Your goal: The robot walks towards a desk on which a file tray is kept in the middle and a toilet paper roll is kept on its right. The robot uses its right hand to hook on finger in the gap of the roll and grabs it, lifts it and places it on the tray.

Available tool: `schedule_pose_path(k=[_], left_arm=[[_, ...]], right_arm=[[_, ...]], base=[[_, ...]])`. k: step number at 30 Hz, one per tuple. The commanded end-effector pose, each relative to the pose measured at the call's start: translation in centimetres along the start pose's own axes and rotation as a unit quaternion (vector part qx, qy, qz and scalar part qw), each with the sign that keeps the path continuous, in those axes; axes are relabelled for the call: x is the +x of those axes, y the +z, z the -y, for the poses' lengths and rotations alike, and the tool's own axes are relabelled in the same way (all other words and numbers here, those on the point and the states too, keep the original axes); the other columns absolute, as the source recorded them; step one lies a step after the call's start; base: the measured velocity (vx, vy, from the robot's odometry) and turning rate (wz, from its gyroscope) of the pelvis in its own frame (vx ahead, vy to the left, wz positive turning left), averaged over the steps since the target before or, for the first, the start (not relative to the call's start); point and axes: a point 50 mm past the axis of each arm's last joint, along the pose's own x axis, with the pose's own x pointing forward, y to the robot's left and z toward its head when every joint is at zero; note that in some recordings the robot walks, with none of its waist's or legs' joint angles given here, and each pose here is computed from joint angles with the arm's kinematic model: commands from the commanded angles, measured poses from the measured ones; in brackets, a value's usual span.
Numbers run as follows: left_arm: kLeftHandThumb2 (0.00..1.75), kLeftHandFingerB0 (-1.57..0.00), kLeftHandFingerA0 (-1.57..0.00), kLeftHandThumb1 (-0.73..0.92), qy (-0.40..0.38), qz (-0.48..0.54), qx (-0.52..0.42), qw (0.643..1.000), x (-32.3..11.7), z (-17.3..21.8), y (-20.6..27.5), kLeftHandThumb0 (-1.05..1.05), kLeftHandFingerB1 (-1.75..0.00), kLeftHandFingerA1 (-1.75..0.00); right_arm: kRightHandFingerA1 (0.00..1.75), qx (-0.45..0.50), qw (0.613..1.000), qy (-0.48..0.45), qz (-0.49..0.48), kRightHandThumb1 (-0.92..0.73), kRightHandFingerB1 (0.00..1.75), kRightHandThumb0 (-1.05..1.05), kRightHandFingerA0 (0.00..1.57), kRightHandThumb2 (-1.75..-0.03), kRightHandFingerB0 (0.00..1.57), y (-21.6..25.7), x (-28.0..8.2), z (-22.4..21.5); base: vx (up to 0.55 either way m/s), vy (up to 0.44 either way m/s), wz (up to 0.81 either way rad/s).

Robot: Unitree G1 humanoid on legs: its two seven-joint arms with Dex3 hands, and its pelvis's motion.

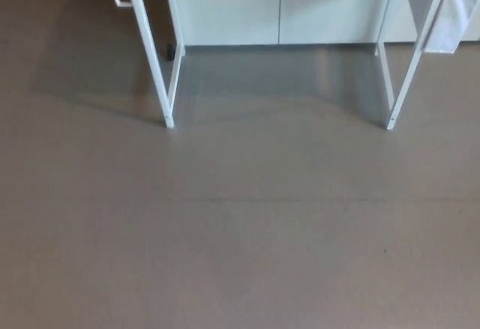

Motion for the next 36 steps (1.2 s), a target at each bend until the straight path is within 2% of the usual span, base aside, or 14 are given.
schedule_pose_path(k=[1,4,5,8,10,13,14,16,18,20,21,28,29,36], left_arm=[[1.13,-0.16,-0.18,0.68,0.018,-0.002,0.002,1.0,-0.05,-0.73,0.4,-0.89,-0.65,-0.72],[1.16,-0.04,-0.18,0.68,0.024,-0.002,0.009,1.0,0.06,-0.77,0.18,-0.84,-0.59,-0.71],[0.66,-0.1,-0.15,0.9,0.025,-0.003,0.006,1.0,0.08,-0.78,0.18,-0.87,-0.68,-0.87],[1.16,-0.08,-0.18,0.7,0.023,-0.003,0.003,1.0,0.09,-0.82,0.16,-0.86,-0.62,-0.73],[0.63,-0.08,-0.13,0.92,0.02,0.0,0.0,1.0,0.1,-0.8,0.14,-0.86,-0.69,-0.86],[0.66,-0.11,-0.14,0.91,0.019,-0.001,0.0,1.0,0.02,-0.81,0.05,-0.88,-0.68,-0.86],[1.18,-0.05,-0.2,0.69,0.019,-0.002,0.011,1.0,0.02,-0.74,0.1,-0.83,-0.6,-0.72],[0.69,-0.11,-0.14,0.92,0.015,-0.002,0.013,1.0,-0.02,-0.67,-0.05,-0.87,-0.67,-0.81],[1.15,-0.11,-0.21,0.71,0.015,-0.001,0.008,1.0,-0.05,-0.63,-0.16,-0.91,-0.64,-0.73],[0.7,-0.05,-0.12,0.92,0.014,0.003,0.003,1.0,-0.06,-0.69,-0.27,-0.87,-0.65,-0.81],[1.15,-0.06,-0.19,0.7,0.013,0.002,-0.009,1.0,-0.06,-0.73,-0.33,-0.94,-0.6,-0.74],[1.12,-0.07,-0.13,0.69,0.01,0.001,-0.039,0.999,-0.14,-0.75,-0.33,-0.93,-0.59,-0.71],[0.68,-0.04,-0.11,0.92,0.012,0.002,-0.013,1.0,-0.14,-0.76,-0.17,-0.87,-0.66,-0.83],[1.17,-0.03,-0.18,0.7,0.012,0.002,-0.014,1.0,-0.23,-0.66,-0.04,-0.87,-0.59,-0.72]], right_arm=[[0.22,-0.011,1.0,-0.002,-0.005,-0.57,0.2,-0.81,0.07,-0.91,0.06,-0.09,-0.05,-0.01],[0.13,0.01,1.0,-0.003,-0.014,-0.55,0.2,-0.84,0.07,-0.87,0.08,-0.11,0.05,-0.06],[0.27,0.001,1.0,-0.008,-0.017,-0.56,0.26,-0.83,0.09,-0.9,0.08,-0.08,0.06,-0.07],[0.39,-0.016,1.0,-0.02,-0.011,-0.52,0.31,-0.74,0.04,-0.91,0.03,-0.07,0.03,-0.15],[0.39,-0.033,0.999,-0.02,-0.02,-0.56,0.27,-0.81,0.09,-0.93,0.0,-0.08,0.07,-0.14],[0.22,-0.011,1.0,-0.001,-0.01,-0.58,0.19,-0.86,0.08,-0.93,0.08,-0.27,0.01,-0.07],[0.13,-0.005,1.0,0.001,-0.001,-0.59,0.16,-0.88,0.08,-0.91,0.1,-0.25,-0.07,-0.04],[0.13,-0.01,1.0,0.004,-0.002,-0.6,0.15,-0.9,0.09,-0.93,0.09,-0.24,-0.12,0.08],[0.26,-0.025,1.0,-0.003,-0.001,-0.59,0.21,-0.88,0.1,-0.94,0.09,-0.27,-0.17,0.12],[0.43,-0.047,0.999,-0.021,-0.007,-0.57,0.33,-0.81,0.11,-0.91,0.04,-0.16,-0.19,0.09],[0.42,-0.033,0.999,-0.017,-0.008,-0.55,0.27,-0.78,0.03,-0.92,0.01,-0.09,-0.21,0.04],[0.22,-0.037,0.999,-0.018,-0.005,-0.59,0.24,-0.84,0.08,-0.92,0.08,-0.05,-0.19,-0.14],[0.15,-0.01,1.0,-0.014,-0.019,-0.58,0.22,-0.87,0.09,-0.91,0.09,-0.03,0.08,-0.08],[0.19,0.016,1.0,-0.007,0.002,-0.53,0.27,-0.73,0.0,-0.91,0.1,-0.18,-0.02,-0.13]], base=[[0.45,0.114,-0.25],[0.57,0.12,-0.48],[0.55,0.156,-0.61],[0.54,0.151,-0.11],[0.45,0.089,0.04],[0.37,-0.018,0.11],[0.44,-0.098,0.16],[0.46,-0.158,0.22],[0.59,-0.272,0.12],[0.55,-0.27,0.84],[0.4,-0.16,0.4],[0.4,-0.051,-0.01],[0.43,0.051,-0.24],[0.59,0.074,-0.39]])
